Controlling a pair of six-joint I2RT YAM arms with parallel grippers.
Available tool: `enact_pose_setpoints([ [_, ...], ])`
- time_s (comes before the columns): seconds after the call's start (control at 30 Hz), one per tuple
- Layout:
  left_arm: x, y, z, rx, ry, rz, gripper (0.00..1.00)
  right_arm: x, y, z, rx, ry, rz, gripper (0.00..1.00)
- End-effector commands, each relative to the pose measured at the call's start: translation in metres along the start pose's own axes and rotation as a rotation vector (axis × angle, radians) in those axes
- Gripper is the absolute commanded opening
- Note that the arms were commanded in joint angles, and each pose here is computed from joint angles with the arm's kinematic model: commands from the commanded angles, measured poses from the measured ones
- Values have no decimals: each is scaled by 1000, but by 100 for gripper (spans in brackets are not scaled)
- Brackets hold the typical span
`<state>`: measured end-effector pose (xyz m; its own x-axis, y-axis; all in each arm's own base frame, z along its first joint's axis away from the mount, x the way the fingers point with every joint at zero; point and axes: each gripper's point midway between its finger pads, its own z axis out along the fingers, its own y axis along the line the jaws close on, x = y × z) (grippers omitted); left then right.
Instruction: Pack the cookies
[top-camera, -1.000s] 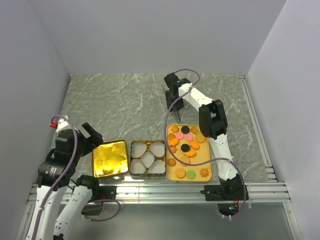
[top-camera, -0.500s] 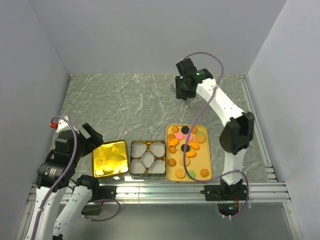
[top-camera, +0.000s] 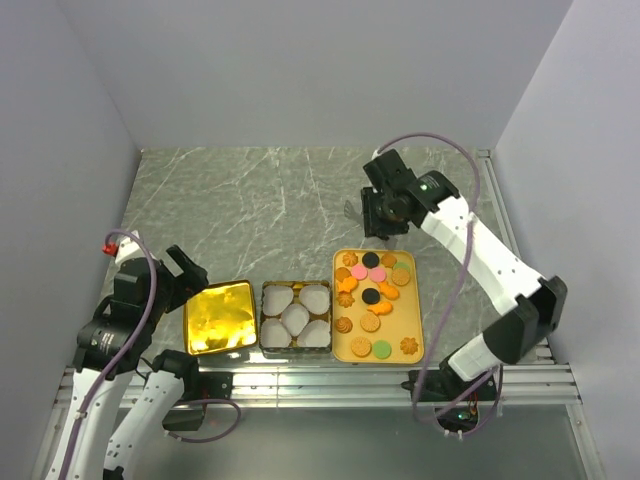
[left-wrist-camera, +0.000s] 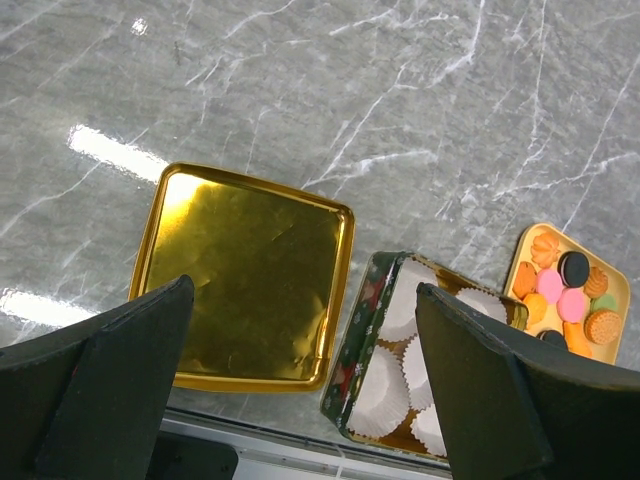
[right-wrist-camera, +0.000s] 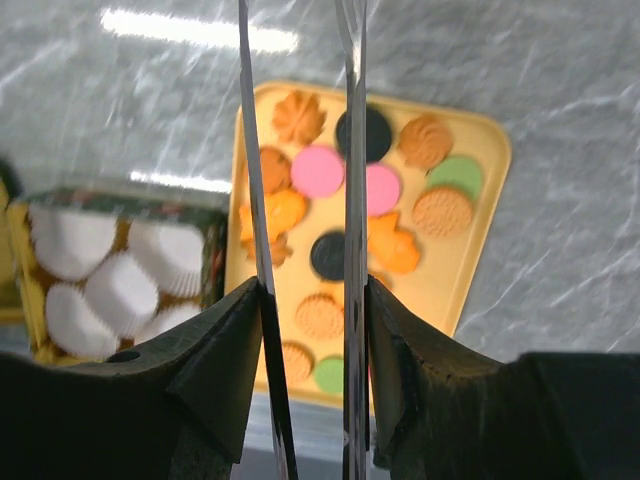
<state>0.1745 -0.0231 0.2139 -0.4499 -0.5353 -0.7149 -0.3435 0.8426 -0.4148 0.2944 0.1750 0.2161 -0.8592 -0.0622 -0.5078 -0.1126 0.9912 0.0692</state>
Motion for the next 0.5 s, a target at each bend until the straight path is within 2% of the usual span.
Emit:
enact_pose_setpoints([
  [0.0, -6, -1, 0, -9, -22, -16, 99, 20, 2, -40, -31, -39, 10, 50],
  [0.27, -7, -7, -1, 23, -19, 0, 99, 81, -3, -66, -26, 29, 35, 49],
  [0.47, -11, -43, 0, 180, -7, 21, 99, 122, -13, -75, 1, 84, 46, 47],
])
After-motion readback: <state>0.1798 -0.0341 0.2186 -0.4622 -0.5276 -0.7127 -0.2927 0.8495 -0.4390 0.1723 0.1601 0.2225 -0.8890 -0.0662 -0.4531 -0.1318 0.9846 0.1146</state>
